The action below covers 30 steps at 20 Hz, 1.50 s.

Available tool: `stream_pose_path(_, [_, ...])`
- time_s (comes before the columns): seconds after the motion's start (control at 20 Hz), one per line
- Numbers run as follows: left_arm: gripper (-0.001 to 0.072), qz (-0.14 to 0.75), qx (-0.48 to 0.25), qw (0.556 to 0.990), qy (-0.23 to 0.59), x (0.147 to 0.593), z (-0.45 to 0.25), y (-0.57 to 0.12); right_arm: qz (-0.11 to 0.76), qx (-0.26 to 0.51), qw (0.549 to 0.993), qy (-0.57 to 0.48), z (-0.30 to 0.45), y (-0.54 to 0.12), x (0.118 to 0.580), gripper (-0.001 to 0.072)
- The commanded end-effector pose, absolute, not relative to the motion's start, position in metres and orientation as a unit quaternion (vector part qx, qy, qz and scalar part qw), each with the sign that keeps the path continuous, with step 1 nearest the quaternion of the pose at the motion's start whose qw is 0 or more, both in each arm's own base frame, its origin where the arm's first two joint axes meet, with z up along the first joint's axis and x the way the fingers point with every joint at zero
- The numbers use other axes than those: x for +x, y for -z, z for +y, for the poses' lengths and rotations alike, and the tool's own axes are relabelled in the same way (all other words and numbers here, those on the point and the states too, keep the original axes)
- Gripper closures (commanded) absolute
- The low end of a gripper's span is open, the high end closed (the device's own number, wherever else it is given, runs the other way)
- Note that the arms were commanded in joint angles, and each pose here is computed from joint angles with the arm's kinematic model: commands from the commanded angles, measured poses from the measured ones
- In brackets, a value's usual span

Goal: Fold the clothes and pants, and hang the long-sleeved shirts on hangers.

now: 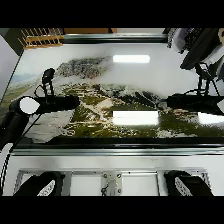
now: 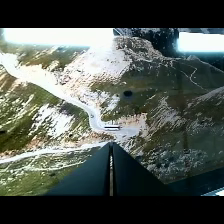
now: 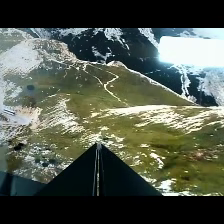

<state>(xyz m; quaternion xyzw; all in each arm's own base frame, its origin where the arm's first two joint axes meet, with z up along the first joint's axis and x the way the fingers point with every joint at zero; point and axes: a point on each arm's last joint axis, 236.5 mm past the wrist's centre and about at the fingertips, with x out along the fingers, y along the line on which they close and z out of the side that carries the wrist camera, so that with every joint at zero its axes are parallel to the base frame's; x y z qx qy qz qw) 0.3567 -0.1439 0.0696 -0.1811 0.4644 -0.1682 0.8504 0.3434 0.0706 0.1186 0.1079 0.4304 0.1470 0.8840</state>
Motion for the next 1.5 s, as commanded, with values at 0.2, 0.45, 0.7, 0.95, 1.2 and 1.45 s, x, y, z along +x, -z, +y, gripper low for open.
stream_pose_path(0.2, [0.0704,0.464,-0.181,0.85,0.169,0.356,-0.144,-0.07,0.431,0.108,0.884,-0.147,0.071,-0.118,0.343,0.0686])
stream_pose_path(0.45, [0.0703,0.462,-0.183,0.851,0.168,0.358,-0.144,-0.07,0.431,0.108,0.884,-0.147,0.071,-0.118,0.343,0.0686])
stream_pose_path(0.7, [0.0014,0.455,-0.095,0.881,0.093,0.373,-0.073,-0.069,0.431,0.108,0.884,-0.147,0.071,-0.118,0.343,0.0686])
stream_pose_path(0.95, [0.0014,0.546,0.059,0.835,-0.024,0.334,0.054,-0.029,0.431,0.108,0.884,-0.147,0.071,-0.118,0.343,0.0686])
stream_pose_path(1.2, [0.0015,0.621,0.109,0.776,0.025,0.305,0.049,0.065,0.431,0.108,0.884,-0.147,0.071,-0.118,0.343,0.0686])
stream_pose_path(1.45, [0.0286,0.666,0.144,0.73,0.05,0.301,0.024,0.105,0.431,0.108,0.884,-0.147,0.071,-0.118,0.343,0.0686])
